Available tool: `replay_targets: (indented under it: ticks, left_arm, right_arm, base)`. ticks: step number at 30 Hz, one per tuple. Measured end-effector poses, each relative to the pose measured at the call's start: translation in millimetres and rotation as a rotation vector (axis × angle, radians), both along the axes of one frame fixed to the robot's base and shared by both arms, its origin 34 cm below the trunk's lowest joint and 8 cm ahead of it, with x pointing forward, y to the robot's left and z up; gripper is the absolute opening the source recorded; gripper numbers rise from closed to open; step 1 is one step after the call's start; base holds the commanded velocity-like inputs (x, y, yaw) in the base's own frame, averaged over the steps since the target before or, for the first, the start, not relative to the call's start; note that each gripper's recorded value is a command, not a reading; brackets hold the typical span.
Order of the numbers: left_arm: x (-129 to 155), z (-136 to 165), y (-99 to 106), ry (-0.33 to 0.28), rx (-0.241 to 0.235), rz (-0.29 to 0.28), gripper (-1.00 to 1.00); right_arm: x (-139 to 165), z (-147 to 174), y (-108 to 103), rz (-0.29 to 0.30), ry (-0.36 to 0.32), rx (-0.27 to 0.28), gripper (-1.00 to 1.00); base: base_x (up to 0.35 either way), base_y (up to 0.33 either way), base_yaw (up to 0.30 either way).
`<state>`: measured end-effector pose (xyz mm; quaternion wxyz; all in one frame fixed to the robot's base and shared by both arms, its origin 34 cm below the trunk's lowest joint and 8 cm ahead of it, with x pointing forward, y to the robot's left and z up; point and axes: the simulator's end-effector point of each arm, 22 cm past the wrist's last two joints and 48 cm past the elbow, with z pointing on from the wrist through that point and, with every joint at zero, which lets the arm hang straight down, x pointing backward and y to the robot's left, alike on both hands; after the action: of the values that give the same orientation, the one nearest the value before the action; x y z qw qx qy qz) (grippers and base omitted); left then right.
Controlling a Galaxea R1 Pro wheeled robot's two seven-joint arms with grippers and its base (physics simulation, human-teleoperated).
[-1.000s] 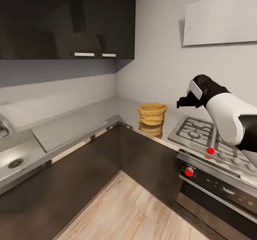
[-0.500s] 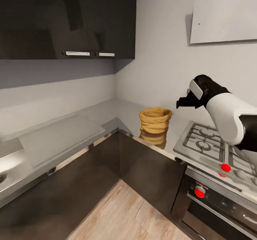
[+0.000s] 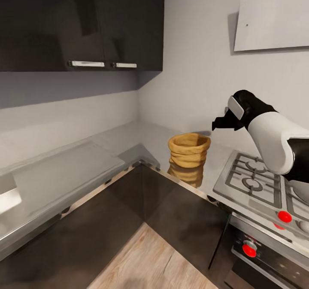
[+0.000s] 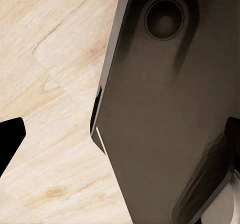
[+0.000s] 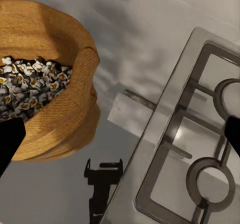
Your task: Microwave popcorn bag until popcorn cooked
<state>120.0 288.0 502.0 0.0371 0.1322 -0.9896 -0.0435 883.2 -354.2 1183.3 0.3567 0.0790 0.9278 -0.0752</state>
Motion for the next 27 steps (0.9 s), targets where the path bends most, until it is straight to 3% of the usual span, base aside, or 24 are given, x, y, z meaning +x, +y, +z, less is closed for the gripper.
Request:
replay_targets:
  ticks: [13,18,27]
  left_arm:
    - [0,0,1,-0.001,0.001,0.001,1.0]
    - [0,0,1,0.001,0.001,0.0,1.0]
    - [0,0,0,0.0,0.0,0.001,1.0]
  right_arm:
    - [0,1,0,0.0,-0.002,-0.002,1.0]
    - [0,-1,0,0.001,0.002,-0.003,1.0]
    - [-19,-58,3,0.002,0.142,0.015,1.0]
  base:
    - [0.274,0.0,0.0]
    - [0.057,0.0,0.0]
    - [0.002,0.0,0.0]
